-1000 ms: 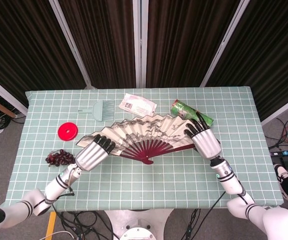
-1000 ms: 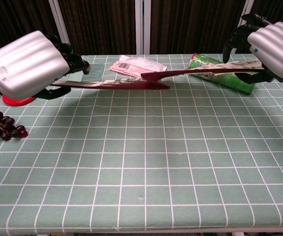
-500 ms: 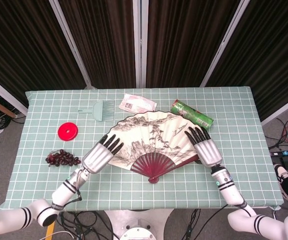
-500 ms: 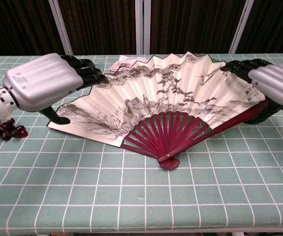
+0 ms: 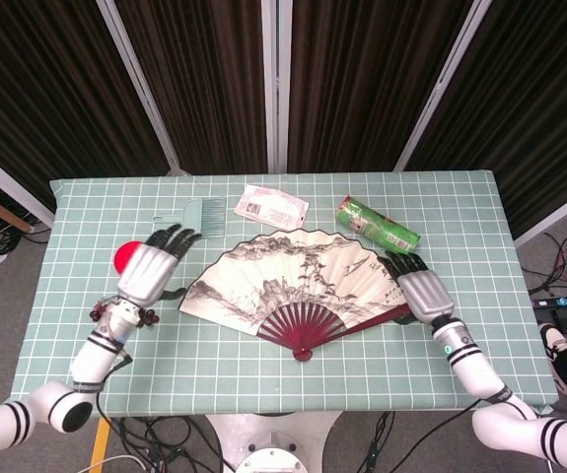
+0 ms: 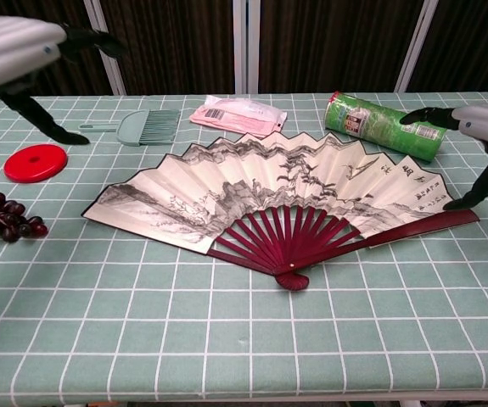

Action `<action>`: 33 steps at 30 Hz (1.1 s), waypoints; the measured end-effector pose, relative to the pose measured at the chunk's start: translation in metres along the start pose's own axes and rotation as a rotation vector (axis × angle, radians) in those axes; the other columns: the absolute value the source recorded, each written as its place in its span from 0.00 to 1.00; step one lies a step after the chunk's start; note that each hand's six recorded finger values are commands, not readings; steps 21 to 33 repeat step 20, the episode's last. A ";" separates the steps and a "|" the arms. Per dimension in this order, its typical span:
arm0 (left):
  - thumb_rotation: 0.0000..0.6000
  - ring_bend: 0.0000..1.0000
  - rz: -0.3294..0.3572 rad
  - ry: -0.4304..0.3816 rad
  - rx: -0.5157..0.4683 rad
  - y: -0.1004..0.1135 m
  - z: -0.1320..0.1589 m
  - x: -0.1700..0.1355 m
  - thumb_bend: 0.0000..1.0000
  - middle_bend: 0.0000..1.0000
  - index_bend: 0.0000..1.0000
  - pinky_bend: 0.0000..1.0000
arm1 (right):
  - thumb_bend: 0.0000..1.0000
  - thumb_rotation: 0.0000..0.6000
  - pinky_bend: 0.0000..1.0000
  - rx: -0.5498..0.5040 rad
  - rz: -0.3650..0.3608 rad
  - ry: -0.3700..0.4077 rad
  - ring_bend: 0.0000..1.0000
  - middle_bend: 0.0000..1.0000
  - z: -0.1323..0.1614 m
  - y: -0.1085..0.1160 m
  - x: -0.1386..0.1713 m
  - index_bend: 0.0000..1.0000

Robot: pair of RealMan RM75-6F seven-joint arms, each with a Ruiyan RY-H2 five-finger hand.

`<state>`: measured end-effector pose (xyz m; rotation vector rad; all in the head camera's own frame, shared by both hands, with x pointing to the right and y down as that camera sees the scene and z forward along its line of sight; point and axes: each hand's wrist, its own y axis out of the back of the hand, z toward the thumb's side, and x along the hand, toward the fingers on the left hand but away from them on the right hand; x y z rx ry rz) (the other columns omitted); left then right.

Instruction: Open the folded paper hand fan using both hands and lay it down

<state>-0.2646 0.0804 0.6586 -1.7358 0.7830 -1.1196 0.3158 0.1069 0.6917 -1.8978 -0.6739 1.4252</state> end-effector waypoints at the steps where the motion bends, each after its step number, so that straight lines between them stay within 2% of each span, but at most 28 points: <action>1: 1.00 0.10 0.020 0.036 -0.015 0.008 -0.015 -0.005 0.00 0.14 0.13 0.22 | 0.01 1.00 0.00 -0.023 -0.029 0.000 0.00 0.04 -0.003 0.006 0.002 0.00; 3: 1.00 0.10 0.051 0.089 -0.023 0.018 -0.036 -0.014 0.00 0.14 0.14 0.22 | 0.06 1.00 0.00 -0.043 -0.084 -0.006 0.00 0.09 -0.010 0.018 0.007 0.00; 7: 1.00 0.10 0.101 0.223 -0.018 0.029 -0.087 -0.049 0.00 0.14 0.18 0.22 | 0.09 1.00 0.00 -0.051 -0.216 -0.058 0.00 0.10 -0.042 0.046 0.033 0.00; 10: 1.00 0.10 0.124 0.315 -0.009 0.032 -0.115 -0.080 0.00 0.14 0.18 0.22 | 0.09 1.00 0.00 -0.062 -0.264 -0.107 0.00 0.10 -0.070 0.058 0.062 0.00; 13: 1.00 0.10 0.135 0.392 -0.007 0.031 -0.132 -0.114 0.00 0.14 0.18 0.22 | 0.09 1.00 0.00 -0.095 -0.282 -0.144 0.00 0.10 -0.088 0.059 0.090 0.00; 20: 1.00 0.10 0.073 0.488 0.010 0.017 -0.130 -0.181 0.00 0.14 0.19 0.21 | 0.09 1.00 0.00 -0.175 -0.294 -0.207 0.00 0.11 -0.103 0.047 0.144 0.00; 33: 1.00 0.10 0.073 0.488 0.010 0.017 -0.130 -0.181 0.00 0.14 0.19 0.21 | 0.09 1.00 0.00 -0.175 -0.294 -0.207 0.00 0.11 -0.103 0.047 0.144 0.00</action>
